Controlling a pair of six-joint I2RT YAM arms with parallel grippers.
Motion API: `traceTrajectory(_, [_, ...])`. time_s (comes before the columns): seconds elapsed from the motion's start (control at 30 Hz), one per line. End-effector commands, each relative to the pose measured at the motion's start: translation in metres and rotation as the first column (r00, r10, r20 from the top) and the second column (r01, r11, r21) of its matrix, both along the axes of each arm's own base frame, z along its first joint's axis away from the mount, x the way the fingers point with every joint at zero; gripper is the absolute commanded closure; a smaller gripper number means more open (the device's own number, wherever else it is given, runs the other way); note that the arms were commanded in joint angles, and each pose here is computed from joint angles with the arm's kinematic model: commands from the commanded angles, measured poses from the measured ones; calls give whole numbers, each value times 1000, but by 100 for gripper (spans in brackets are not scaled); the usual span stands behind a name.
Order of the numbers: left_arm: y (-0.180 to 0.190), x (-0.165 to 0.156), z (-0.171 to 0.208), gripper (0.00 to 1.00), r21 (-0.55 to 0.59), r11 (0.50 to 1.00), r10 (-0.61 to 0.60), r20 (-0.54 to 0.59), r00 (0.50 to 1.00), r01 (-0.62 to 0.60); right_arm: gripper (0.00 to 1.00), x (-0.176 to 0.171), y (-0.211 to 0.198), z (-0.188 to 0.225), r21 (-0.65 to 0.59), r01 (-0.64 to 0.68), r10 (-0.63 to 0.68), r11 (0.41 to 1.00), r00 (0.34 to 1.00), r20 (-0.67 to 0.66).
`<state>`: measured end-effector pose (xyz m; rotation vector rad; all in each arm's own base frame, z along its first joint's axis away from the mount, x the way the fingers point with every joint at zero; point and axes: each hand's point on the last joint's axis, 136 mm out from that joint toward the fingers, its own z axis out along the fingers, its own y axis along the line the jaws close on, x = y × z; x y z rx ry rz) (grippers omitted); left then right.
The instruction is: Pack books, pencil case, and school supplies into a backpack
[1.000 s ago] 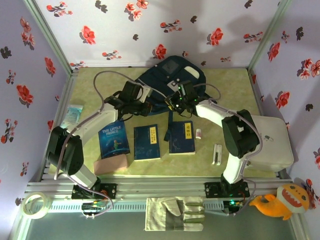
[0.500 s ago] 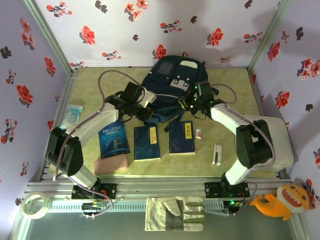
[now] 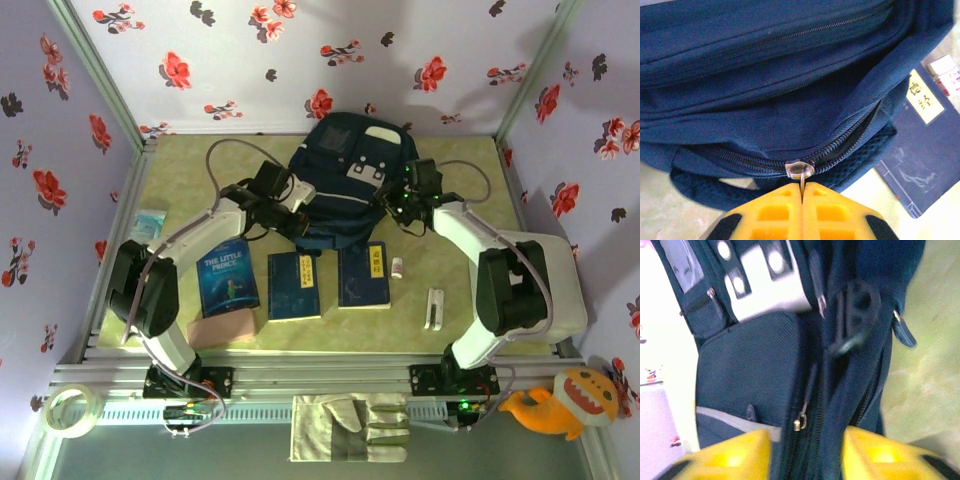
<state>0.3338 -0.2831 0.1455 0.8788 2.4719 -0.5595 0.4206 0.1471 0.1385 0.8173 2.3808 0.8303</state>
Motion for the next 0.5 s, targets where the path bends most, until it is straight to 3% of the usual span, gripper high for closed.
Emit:
traceTrajectory(0.0, [-31, -1, 28, 100, -74, 995, -65, 27, 998, 67, 47, -7, -22, 42, -43, 70, -65, 997, 992, 113])
traceTrajectory(0.2, [-66, 5, 34, 100, -111, 984, -134, 43, 990, 138, 39, -48, -19, 25, 24, 145, -146, 989, 989, 32])
traceTrajectory(0.47, [-77, 4, 27, 100, -118, 979, -165, 35, 986, 168, 36, -55, 27, 0, 126, 120, -112, 985, 991, -72])
